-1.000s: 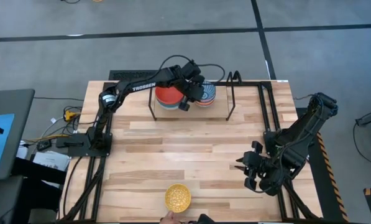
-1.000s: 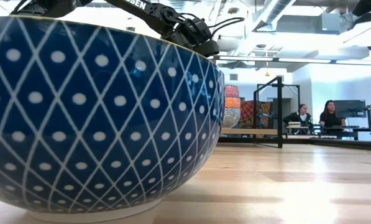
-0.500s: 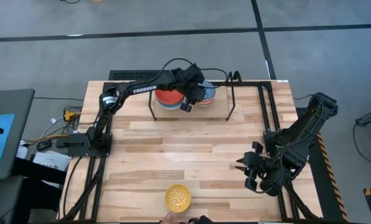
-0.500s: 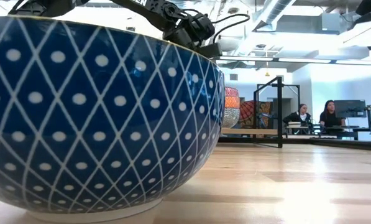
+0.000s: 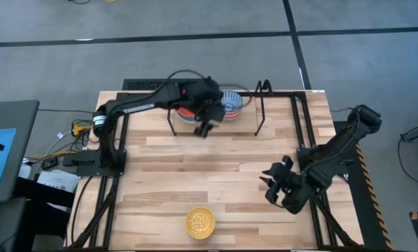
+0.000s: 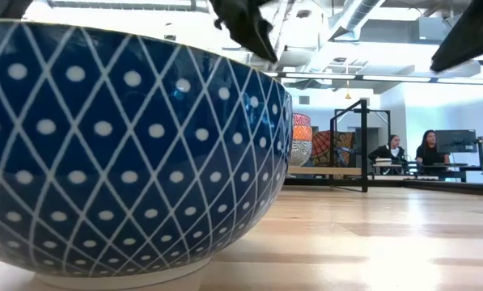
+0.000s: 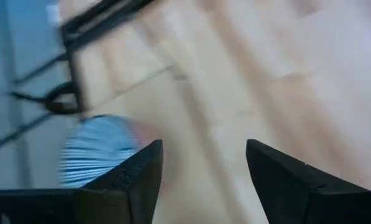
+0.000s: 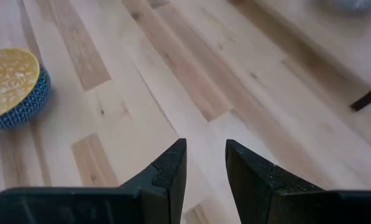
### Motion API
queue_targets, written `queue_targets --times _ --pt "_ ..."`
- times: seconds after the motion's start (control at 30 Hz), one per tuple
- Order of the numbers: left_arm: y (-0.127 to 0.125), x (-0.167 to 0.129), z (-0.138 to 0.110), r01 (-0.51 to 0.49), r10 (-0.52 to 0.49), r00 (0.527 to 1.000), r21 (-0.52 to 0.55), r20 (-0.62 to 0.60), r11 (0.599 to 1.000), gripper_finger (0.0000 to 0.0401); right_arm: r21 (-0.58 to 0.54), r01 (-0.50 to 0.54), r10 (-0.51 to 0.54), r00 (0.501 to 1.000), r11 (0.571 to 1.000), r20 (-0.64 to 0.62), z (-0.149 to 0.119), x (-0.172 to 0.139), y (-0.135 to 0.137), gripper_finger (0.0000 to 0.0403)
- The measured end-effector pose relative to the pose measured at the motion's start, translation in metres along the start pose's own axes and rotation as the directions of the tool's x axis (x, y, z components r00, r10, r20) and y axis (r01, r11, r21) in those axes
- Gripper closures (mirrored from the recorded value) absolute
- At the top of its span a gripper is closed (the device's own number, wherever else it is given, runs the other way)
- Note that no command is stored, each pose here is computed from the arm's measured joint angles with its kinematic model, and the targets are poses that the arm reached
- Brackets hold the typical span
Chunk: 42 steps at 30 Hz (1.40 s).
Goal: Place and stack bowls onto a shelf
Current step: Stack the yellow pattern bowl on top of the blue pattern bowl on the shelf
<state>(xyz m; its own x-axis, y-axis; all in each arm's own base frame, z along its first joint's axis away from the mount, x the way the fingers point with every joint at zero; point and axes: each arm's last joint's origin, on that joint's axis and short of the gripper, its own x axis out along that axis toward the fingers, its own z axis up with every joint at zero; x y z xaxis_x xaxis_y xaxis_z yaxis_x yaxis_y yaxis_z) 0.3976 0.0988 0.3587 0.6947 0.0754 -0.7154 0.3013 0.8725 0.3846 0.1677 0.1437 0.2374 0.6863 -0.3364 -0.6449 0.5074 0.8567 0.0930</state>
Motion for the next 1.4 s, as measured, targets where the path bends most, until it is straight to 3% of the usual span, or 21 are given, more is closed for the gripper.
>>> queue_targets --times 0.17,0.3,0.5,0.73,0.87,0.93,1.0,1.07,1.17,1.23,1.3,1.4 --pt "-0.060 -0.018 0.023 0.274 -0.277 0.961 -0.098 -0.018 0.957 0.0194 0.028 -0.092 0.093 0.995 0.995 -0.025 0.001 0.027 0.004 0.0266" --pt "-0.124 -0.017 0.046 0.409 -0.413 0.907 -0.069 -0.082 0.910 0.0203 -0.012 -0.227 0.227 0.974 0.974 0.000 0.009 0.046 0.021 0.0268" --pt "-0.221 -0.020 0.068 0.408 -0.399 0.902 0.021 -0.163 0.913 0.0213 -0.147 -0.390 0.398 0.917 0.909 0.027 0.010 0.077 0.054 0.0281" --pt "-0.296 -0.021 0.074 0.342 -0.334 0.937 0.062 -0.104 0.938 0.0215 -0.387 -0.486 0.503 0.862 0.784 -0.066 0.009 0.112 0.092 0.0283" --pt "-0.315 -0.023 0.070 0.324 -0.318 0.941 0.048 -0.113 0.945 0.0215 -0.520 -0.562 0.576 0.803 0.643 -0.156 0.016 0.126 0.113 0.0283" --pt "-0.321 -0.023 0.072 0.317 -0.312 0.945 0.043 -0.099 0.947 0.0215 -0.616 -0.593 0.610 0.761 0.518 -0.220 0.019 0.130 0.123 0.0283" --pt "-0.324 -0.022 0.073 0.328 -0.323 0.942 0.044 -0.088 0.944 0.0215 -0.718 -0.594 0.625 0.727 0.363 -0.285 0.023 0.135 0.134 0.0283" --pt "-0.328 -0.017 0.075 0.340 -0.336 0.939 0.041 -0.071 0.940 0.0215 -0.788 -0.568 0.593 0.727 0.236 -0.346 0.024 0.140 0.143 0.0283" --pt "-0.333 -0.013 0.073 0.353 -0.349 0.932 0.026 -0.094 0.935 0.0215 -0.830 -0.550 0.506 0.744 0.092 -0.437 0.025 0.146 0.154 0.0283" --pt "-0.338 -0.012 0.071 0.347 -0.343 0.932 0.021 -0.113 0.937 0.0215 -0.832 -0.554 0.445 0.749 0.016 -0.491 0.027 0.149 0.159 0.0284" --pt "-0.341 -0.010 0.071 0.338 -0.335 0.935 0.009 -0.114 0.941 0.0215 -0.831 -0.555 0.406 0.752 -0.033 -0.518 0.027 0.155 0.163 0.0284" --pt "-0.347 -0.012 0.071 0.334 -0.331 0.936 0.004 -0.116 0.943 0.0215 -0.827 -0.561 0.361 0.764 -0.040 -0.535 0.027 0.165 0.168 0.0284"
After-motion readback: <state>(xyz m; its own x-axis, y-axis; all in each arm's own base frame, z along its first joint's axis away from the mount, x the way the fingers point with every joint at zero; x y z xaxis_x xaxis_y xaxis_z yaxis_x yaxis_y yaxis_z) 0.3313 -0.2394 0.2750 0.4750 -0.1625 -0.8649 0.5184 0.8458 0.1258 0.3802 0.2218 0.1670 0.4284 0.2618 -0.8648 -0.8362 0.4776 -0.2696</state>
